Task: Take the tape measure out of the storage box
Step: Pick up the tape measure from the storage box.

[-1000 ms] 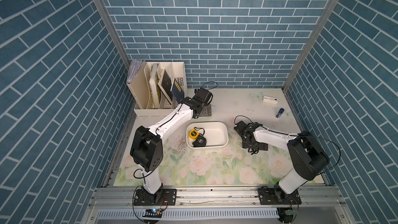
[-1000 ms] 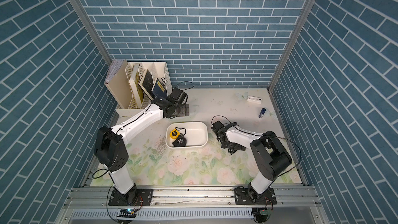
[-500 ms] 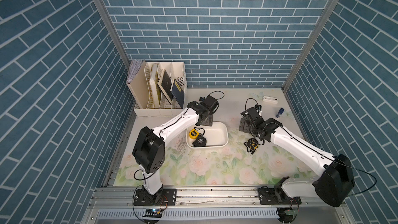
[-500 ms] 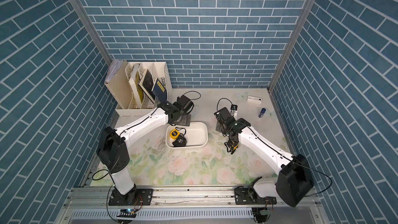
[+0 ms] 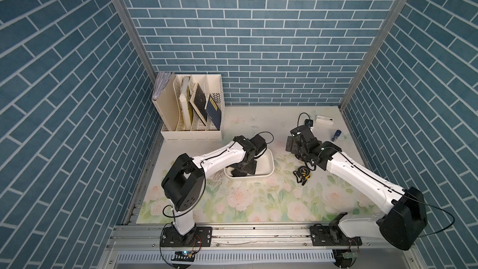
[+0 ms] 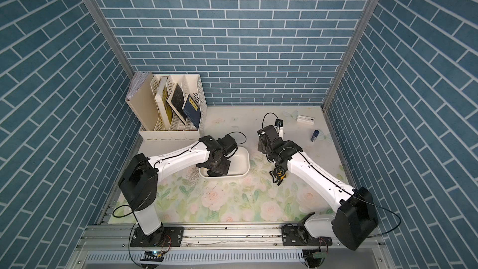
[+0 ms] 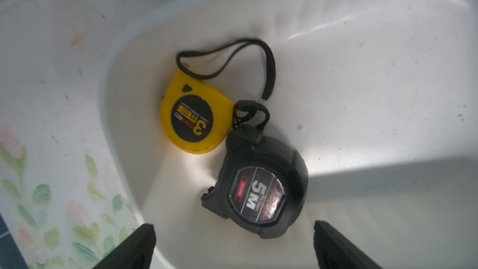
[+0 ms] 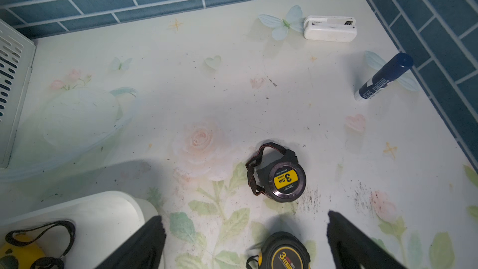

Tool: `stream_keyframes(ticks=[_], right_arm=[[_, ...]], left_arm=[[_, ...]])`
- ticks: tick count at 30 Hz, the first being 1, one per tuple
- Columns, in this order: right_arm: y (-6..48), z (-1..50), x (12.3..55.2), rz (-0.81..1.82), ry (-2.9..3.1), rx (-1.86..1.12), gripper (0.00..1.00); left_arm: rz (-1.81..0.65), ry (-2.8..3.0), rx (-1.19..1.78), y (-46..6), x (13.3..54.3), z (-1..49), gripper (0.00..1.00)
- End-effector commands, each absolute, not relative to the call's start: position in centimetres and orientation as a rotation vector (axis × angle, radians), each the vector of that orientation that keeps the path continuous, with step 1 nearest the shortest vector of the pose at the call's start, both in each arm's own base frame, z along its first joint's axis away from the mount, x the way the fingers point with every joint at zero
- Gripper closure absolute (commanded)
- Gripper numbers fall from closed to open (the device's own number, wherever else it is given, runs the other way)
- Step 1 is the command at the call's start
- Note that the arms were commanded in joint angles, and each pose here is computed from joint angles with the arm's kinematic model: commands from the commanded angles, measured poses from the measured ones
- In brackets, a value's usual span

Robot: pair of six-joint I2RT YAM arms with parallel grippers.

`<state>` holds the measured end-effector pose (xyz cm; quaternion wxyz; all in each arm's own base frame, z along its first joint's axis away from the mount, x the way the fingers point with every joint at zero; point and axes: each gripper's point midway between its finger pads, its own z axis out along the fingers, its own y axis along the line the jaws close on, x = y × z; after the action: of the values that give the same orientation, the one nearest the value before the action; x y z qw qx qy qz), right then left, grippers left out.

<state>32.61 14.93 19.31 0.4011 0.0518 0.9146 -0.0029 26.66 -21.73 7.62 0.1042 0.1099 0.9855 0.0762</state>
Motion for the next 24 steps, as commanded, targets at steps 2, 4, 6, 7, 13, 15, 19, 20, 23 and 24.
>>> stream_keyframes(ticks=[2, 4, 6, 7, 13, 15, 19, 20, 23, 24], right_arm=[[14.4, 19.3, 32.4, -0.042, 2.295, 0.101, 0.00], [14.2, 19.3, 32.3, -0.047, 2.295, 0.102, 0.00], [14.1, 19.3, 32.2, -0.047, 2.293, 0.103, 0.00], [14.1, 19.2, 32.2, -0.047, 2.293, 0.105, 0.00], [14.1, 19.0, 32.2, -0.046, 2.299, 0.104, 0.00], [14.1, 18.9, 32.2, -0.047, 2.302, 0.103, 0.00], [14.3, 18.6, 32.3, -0.043, 2.312, 0.099, 0.00], [14.4, 18.6, 32.4, -0.042, 2.313, 0.098, 0.00], [14.5, 18.4, 32.4, -0.043, 2.319, 0.094, 0.00], [14.4, 18.3, 32.4, -0.046, 2.322, 0.094, 0.00]], left_arm=[[0.021, 2.900, 0.380, -24.2, 26.5, 7.4, 0.00], [0.024, 2.906, 0.394, -24.4, 26.6, 6.8, 0.00], [0.021, 2.908, 0.406, -24.5, 26.6, 6.4, 0.00], [0.025, 2.907, 0.411, -24.4, 26.6, 6.2, 0.00], [0.038, 2.914, 0.428, -24.4, 26.7, 5.0, 0.00], [0.050, 2.907, 0.427, -24.4, 27.0, 4.9, 0.00], [0.081, 2.897, 0.398, -23.9, 27.9, 4.7, 0.00], [0.086, 2.895, 0.393, -23.8, 28.1, 4.7, 0.00], [0.107, 2.895, 0.392, -23.5, 28.5, 4.3, 0.00], [0.118, 2.894, 0.397, -23.3, 28.6, 4.3, 0.00]])
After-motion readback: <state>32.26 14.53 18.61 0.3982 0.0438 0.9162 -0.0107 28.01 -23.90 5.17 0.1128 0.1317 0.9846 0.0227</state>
